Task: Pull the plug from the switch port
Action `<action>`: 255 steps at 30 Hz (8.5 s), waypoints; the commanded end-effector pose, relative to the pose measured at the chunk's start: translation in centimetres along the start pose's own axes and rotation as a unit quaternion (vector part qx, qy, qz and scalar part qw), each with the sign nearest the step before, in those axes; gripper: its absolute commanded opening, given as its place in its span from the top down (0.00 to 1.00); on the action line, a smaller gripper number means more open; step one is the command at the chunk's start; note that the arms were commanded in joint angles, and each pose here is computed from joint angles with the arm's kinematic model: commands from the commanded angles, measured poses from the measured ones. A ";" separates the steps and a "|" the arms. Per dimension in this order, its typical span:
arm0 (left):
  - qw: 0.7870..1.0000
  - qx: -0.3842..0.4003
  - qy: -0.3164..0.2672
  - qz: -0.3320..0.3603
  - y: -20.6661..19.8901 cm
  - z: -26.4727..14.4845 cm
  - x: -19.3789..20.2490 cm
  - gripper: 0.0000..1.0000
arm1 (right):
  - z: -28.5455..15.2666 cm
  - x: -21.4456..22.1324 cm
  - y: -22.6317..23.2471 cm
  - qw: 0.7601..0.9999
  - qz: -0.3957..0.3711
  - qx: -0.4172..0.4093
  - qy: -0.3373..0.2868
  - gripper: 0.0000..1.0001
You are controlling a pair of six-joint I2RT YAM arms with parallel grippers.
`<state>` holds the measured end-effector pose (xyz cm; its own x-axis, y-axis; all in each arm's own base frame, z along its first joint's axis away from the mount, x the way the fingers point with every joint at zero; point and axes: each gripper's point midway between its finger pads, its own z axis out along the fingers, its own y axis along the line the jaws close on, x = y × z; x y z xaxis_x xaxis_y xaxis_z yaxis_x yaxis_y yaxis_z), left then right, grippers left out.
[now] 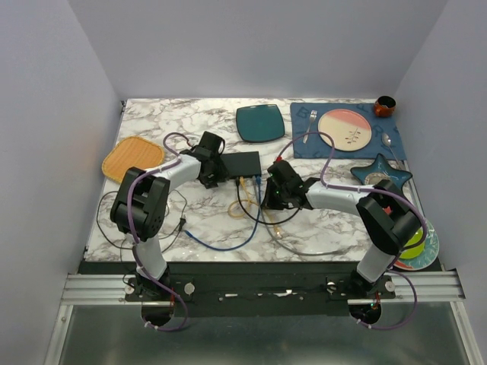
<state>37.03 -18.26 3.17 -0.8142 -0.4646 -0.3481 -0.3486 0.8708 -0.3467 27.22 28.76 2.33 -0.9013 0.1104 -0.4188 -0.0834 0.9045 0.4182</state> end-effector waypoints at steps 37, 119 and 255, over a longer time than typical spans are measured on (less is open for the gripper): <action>0.960 0.200 -0.147 -0.132 0.6 -6.9 0.3 0.13 | -0.5 -21.6 6.7 0.972 0.027 -0.197 -0.125 0.99; 0.964 0.217 -0.080 -0.134 1.4 -5.8 4.1 0.13 | -2.7 -17.1 5.8 0.984 0.015 -0.156 -0.090 0.94; 0.943 0.252 -0.010 -0.219 -1.2 0.6 7.6 0.60 | 6.1 -7.0 1.0 0.991 0.075 -0.110 0.027 0.99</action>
<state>32.56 -23.55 2.91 -0.6204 -0.7796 -0.0859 -0.3072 0.3424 -0.8879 36.84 33.45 4.49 -0.9133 0.2169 -0.3446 -0.1108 0.6821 0.7228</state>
